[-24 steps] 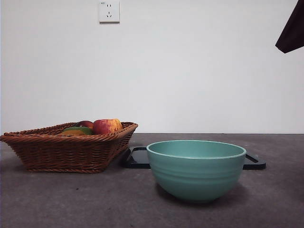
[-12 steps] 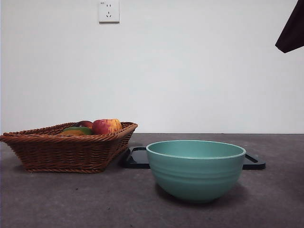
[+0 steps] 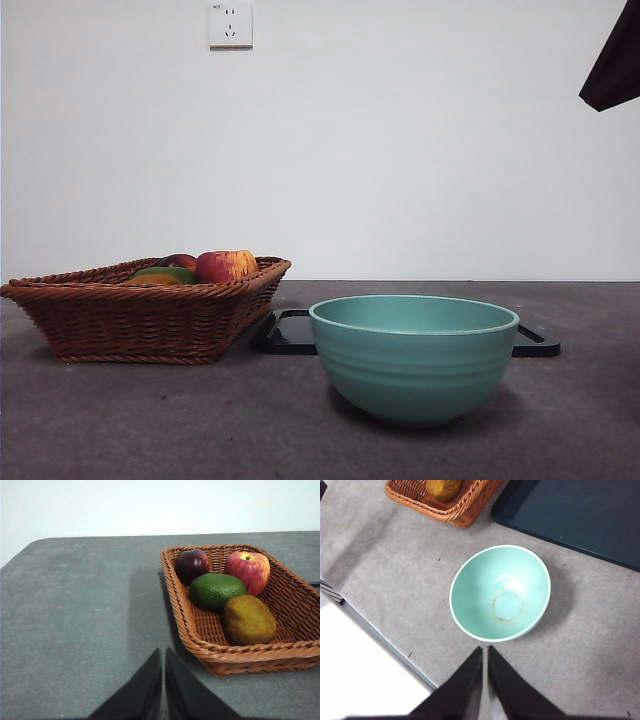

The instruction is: Pick up the wifruite, put it on the bowl, pick up the plate, put it on desk

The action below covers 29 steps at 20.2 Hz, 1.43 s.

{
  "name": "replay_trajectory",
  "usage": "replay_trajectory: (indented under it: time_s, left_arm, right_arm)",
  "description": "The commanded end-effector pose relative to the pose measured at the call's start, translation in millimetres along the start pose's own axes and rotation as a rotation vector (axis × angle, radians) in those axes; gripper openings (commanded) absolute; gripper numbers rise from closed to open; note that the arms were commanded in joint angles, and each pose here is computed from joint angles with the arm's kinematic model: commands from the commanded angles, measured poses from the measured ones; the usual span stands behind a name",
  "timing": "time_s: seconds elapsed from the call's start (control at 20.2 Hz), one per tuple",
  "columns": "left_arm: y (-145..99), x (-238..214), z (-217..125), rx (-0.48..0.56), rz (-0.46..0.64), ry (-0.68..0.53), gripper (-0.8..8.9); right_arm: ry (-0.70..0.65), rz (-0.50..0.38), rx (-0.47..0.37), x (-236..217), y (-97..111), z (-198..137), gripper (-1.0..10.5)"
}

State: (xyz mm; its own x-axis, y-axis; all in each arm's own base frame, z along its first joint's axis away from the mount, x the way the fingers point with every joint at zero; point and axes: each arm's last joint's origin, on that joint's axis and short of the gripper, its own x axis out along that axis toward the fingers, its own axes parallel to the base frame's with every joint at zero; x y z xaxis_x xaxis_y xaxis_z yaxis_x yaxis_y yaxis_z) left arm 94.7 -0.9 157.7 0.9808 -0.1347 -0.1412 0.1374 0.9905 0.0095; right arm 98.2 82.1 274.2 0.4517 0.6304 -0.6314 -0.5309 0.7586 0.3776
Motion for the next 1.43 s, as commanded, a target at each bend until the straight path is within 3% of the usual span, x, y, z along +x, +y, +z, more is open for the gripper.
replay_trajectory:
  time_s: [0.05,0.49,0.59,0.84,1.04,1.29,1.43]
  left_arm:
    - [0.3,1.8,-7.4,-0.008,0.002,0.027,0.09]
    - [0.3,1.8,-7.4,-0.008,0.002,0.027,0.09]
    - [0.3,1.8,-7.4,-0.008,0.002,0.027,0.09]
    - [0.3,1.8,-7.4,-0.008,0.002,0.027,0.09]
    - [0.3,1.8,-7.4,-0.008,0.002,0.027,0.09]
    - [0.3,1.8,-7.4,-0.008,0.002,0.027,0.09]
    - [0.3,1.8,-7.4,-0.008,0.002,0.027,0.09]
  right_arm:
    - [-0.018,0.012,-0.017,-2.5,3.3,4.4,0.1]
    - [-0.020,0.012,-0.019,-3.0,3.3,4.3,0.1]
    - [-0.060,-0.016,-0.060,-8.9,1.3,3.9,0.1]
    - [-0.442,-0.239,-0.034,-30.6,-21.3,1.9,0.1]
    - [-0.693,-0.398,-0.086,-32.1,-45.4,-20.4,0.1]
    - [-0.833,-0.545,-0.111,-16.0,-71.2,-54.2,0.1]
    - [-0.847,-0.577,-0.108,-8.2,-79.3,-63.2,0.1]
